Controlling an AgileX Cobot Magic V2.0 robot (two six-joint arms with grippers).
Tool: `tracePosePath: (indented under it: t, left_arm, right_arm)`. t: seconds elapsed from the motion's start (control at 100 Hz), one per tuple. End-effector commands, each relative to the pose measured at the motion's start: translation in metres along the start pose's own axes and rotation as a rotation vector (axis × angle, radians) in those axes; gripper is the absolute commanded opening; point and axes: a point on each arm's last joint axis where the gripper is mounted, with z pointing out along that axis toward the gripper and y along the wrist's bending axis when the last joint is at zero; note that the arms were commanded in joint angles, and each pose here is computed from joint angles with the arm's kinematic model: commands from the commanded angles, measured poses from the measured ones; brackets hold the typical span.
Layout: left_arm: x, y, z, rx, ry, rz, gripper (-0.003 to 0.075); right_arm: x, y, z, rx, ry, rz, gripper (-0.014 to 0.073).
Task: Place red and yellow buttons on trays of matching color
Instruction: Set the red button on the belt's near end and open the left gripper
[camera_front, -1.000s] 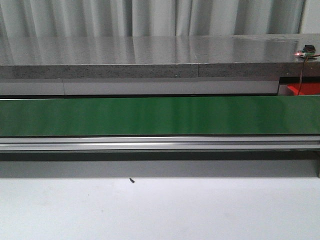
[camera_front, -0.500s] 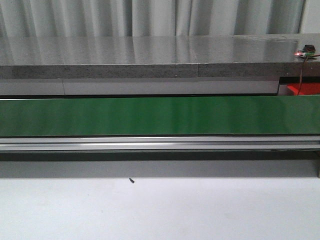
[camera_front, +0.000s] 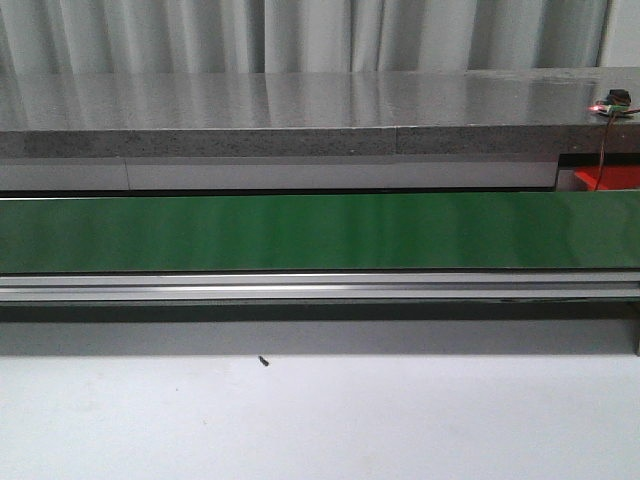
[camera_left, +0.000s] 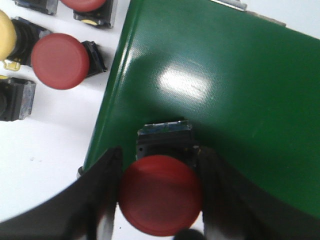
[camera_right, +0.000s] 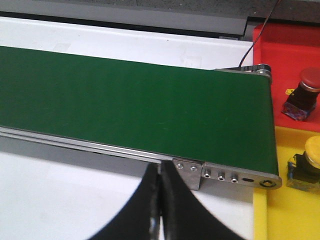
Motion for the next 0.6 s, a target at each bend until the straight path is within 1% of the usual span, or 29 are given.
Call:
tracePosePath:
  t: [0.0, 0.05, 0.1, 0.13, 0.17, 0.35, 0.59]
  left_arm:
    - [-0.003, -0.007, -0.026, 0.032, -0.091, 0.018, 0.031]
    - [-0.002, -0.008, -0.026, 0.039, -0.089, 0.017, 0.0391]
    - [-0.002, -0.008, -0.026, 0.043, -0.087, 0.015, 0.0453]
    - [-0.002, -0.008, -0.026, 0.045, -0.084, 0.014, 0.0484]
    - [-0.002, -0.009, -0.027, 0.049, -0.086, 0.013, 0.05]
    - [0.0, -0.012, -0.042, 0.075, -0.146, 0.032, 0.0501]
    - [0.012, -0.017, -0.086, 0.106, -0.295, 0.054, 0.0501]
  right_arm:
    - [-0.012, -0.001, -0.003, 0.02, -0.071, -0.008, -0.0068]
    - [-0.012, -0.001, -0.003, 0.02, -0.071, -0.008, -0.0068]
    - [-0.012, -0.001, -0.003, 0.02, -0.071, -0.008, -0.0068]
    - [-0.012, -0.001, -0.003, 0.02, -0.071, -0.008, -0.0068]
    - [-0.012, -0.001, -0.003, 0.02, -0.071, -0.008, -0.0068]
    - [-0.012, -0.001, -0.003, 0.02, -0.071, -0.008, -0.0068]
    - [-0.012, -0.001, -0.003, 0.02, -0.071, -0.008, -0.0068]
